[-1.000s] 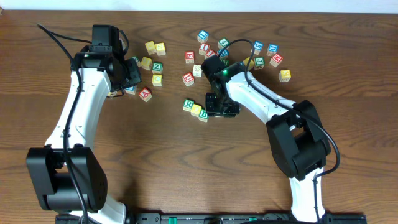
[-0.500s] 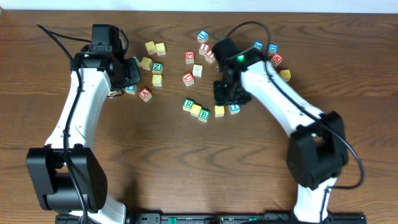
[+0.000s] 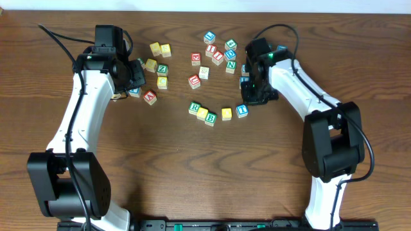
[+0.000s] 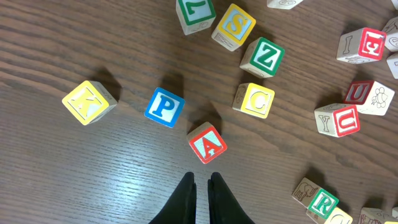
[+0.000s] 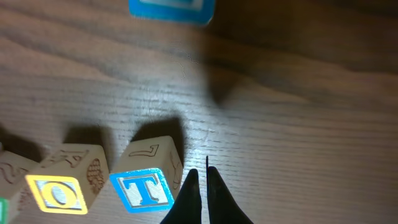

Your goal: Spell out ROBOT

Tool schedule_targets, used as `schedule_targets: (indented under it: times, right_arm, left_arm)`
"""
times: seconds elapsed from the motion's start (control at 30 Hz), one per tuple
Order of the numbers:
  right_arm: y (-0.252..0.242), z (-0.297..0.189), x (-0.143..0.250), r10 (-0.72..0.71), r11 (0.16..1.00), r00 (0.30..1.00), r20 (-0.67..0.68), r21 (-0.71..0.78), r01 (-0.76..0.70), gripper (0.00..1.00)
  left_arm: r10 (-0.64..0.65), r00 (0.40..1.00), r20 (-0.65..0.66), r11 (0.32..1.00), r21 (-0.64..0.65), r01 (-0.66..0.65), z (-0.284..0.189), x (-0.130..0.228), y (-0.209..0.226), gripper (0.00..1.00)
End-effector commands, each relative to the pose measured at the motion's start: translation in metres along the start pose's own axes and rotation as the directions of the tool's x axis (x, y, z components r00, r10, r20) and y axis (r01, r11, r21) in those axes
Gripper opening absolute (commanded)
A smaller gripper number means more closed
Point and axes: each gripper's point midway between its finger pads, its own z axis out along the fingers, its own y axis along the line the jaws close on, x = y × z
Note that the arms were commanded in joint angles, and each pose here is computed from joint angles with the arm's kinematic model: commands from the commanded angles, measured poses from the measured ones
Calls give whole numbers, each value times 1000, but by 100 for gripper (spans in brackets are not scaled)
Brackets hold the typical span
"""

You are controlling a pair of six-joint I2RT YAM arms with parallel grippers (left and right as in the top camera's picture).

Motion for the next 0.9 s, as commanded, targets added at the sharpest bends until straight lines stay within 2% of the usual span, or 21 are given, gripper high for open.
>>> schedule_targets:
  times: [0.0,0.43,0.87]
  right_arm:
    - [12,6,3,-74,995,997,-2,-62,73,1]
    - [34,20,18,-40,982,998,-41,-188,32,1]
    - [42,16,19,-16,983,999,-47,-186,7,1]
  left_arm:
    - [18,1000,10,1000,-2,-18,-3,-3,0,9]
    - [17,1000,11,1000,-2,-17,-3,-3,0,9]
    - [17,1000,10,1000,-3,-17,-3,-3,0,9]
